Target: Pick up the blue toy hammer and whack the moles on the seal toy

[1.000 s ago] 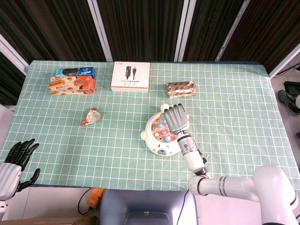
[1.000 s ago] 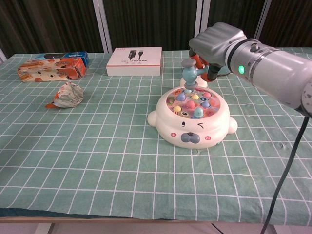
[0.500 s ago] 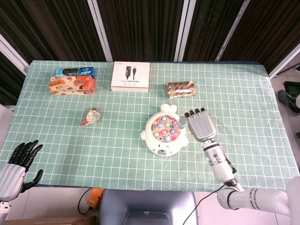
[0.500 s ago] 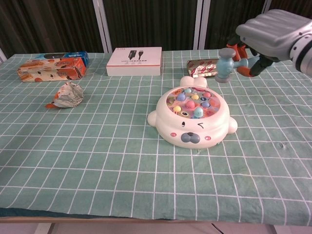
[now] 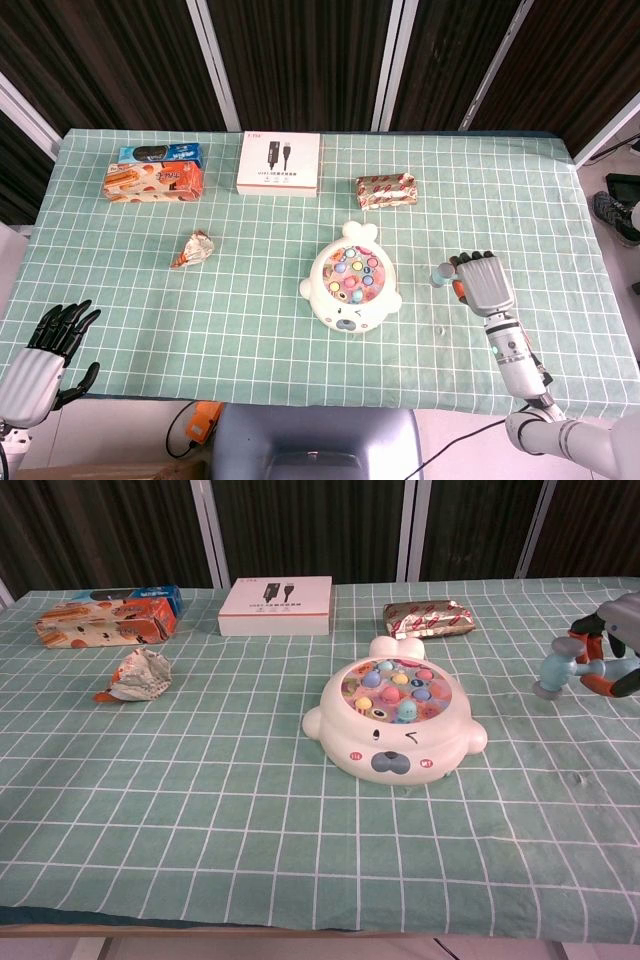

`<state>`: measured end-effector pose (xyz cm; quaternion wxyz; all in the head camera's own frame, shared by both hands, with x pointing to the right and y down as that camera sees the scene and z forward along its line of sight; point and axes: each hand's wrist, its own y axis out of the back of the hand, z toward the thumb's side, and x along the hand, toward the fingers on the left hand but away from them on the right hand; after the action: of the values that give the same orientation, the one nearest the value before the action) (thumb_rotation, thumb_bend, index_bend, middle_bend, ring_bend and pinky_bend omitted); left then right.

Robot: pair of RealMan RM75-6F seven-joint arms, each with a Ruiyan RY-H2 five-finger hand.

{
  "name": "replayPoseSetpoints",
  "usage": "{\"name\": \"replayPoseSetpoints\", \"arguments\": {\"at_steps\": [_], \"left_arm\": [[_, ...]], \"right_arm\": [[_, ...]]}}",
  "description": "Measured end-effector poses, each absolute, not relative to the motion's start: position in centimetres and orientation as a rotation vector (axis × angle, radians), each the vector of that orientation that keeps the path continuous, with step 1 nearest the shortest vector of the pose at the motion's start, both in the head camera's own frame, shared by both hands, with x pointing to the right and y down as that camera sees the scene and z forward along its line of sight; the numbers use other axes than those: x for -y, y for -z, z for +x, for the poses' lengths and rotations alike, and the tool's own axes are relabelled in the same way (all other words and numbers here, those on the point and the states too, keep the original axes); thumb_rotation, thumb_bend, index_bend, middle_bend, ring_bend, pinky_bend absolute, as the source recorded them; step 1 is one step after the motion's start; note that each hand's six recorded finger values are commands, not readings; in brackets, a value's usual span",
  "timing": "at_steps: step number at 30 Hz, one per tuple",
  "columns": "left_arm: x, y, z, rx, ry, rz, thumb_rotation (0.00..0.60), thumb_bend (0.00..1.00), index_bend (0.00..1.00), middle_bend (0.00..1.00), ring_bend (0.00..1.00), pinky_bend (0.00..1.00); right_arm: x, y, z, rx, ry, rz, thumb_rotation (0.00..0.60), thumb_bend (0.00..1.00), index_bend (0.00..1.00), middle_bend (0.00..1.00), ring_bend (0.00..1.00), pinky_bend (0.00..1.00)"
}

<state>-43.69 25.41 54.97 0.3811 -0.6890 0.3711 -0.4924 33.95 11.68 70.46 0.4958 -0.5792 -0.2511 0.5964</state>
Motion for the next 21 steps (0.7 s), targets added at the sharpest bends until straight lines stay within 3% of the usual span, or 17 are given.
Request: {"name": "replayPoseSetpoints", "arguments": {"at_steps": [7, 21], "left_arm": [[-25.3, -55.0, -43.9, -0.952, 1.263, -1.755, 0.6, 0.42, 0.0, 0.0, 0.0, 0.02], [-25.4, -55.0, -43.8, -0.949, 1.262, -1.759, 0.6, 0.42, 0.0, 0.0, 0.0, 0.02]], "right_arm": [[-12.9, -73.6, 34.9, 0.63, -1.489, -1.461, 0.6, 0.56, 0.97, 0.64, 0.58, 0.66], [-13.1, -74.5, 35.5, 0.667, -1.517, -1.47, 0.6, 0.56, 0.95, 0.64, 0.58, 0.66]]}}
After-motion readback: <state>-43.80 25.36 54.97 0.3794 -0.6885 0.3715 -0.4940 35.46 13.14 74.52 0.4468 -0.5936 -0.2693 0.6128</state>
